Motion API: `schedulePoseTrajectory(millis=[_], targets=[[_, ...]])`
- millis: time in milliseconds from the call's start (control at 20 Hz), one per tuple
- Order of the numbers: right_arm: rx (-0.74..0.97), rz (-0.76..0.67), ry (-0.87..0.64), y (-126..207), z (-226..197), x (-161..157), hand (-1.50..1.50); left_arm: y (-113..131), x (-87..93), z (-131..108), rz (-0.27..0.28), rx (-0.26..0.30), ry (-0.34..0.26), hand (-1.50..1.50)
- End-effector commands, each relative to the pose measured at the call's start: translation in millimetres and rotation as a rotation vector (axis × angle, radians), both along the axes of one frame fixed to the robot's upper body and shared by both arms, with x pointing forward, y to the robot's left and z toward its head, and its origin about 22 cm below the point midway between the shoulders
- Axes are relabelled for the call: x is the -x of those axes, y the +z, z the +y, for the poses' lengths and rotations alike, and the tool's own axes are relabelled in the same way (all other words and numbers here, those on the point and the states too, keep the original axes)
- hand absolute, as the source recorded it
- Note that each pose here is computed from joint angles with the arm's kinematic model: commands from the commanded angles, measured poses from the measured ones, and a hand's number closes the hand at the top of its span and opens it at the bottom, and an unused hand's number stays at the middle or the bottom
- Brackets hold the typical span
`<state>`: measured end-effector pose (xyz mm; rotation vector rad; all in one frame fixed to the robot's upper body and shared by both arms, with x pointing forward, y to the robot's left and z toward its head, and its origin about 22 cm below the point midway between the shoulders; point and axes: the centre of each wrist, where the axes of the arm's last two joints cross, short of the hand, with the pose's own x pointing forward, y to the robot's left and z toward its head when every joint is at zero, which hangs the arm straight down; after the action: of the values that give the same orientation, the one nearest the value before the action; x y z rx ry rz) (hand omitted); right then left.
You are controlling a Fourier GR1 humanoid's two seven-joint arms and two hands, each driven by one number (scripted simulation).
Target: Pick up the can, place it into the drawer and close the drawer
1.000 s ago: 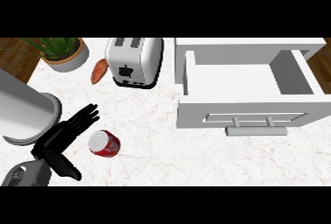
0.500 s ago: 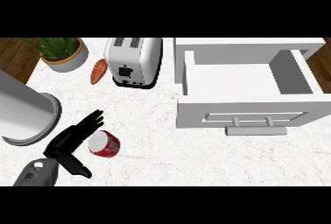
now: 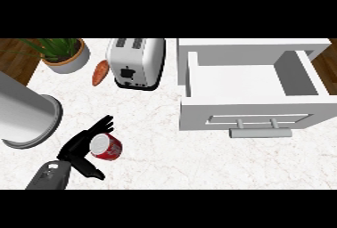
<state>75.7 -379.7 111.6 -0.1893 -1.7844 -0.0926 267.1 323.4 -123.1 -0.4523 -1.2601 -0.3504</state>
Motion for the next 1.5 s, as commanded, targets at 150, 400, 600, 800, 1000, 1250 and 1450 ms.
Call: schedulePoseTrajectory(millis=[150, 400, 600, 800, 1000, 1250, 1450], targets=[[-0.011, 0.000, 0.005, 2.8, -5.3, 14.6, -1.50, -6.9, -7.2, -9.9, 0.015, 0.126, -0.027, -1.50], [-0.013, 0.025, 0.001, -3.3, -2.3, 3.8, -1.50, -2.5, -14.3, -22.2, 0.053, 0.192, -0.096, 1.50], [-0.025, 0.021, 0.018, -4.0, -8.3, 9.8, -1.50, 10.0, -29.4, -21.9, 0.061, 0.223, -0.176, 1.50], [-0.016, 0.016, -0.006, 7.2, 5.4, 13.9, -1.50, 19.0, -41.5, -54.0, 0.004, 0.267, -0.224, 1.50], [-0.022, 0.010, -0.002, 3.9, 9.0, 16.6, -1.50, 1.7, -18.2, -58.9, -0.037, 0.286, 0.167, 1.50], [-0.032, 0.001, -0.026, 3.4, 6.3, 14.2, -1.50, 20.1, -40.6, -60.0, -0.172, 0.289, 0.608, 1.50], [-0.027, -0.007, -0.013, 11.1, 4.0, 13.2, -1.50, 54.3, -60.3, -92.4, -0.185, 0.300, 0.586, 1.50]])
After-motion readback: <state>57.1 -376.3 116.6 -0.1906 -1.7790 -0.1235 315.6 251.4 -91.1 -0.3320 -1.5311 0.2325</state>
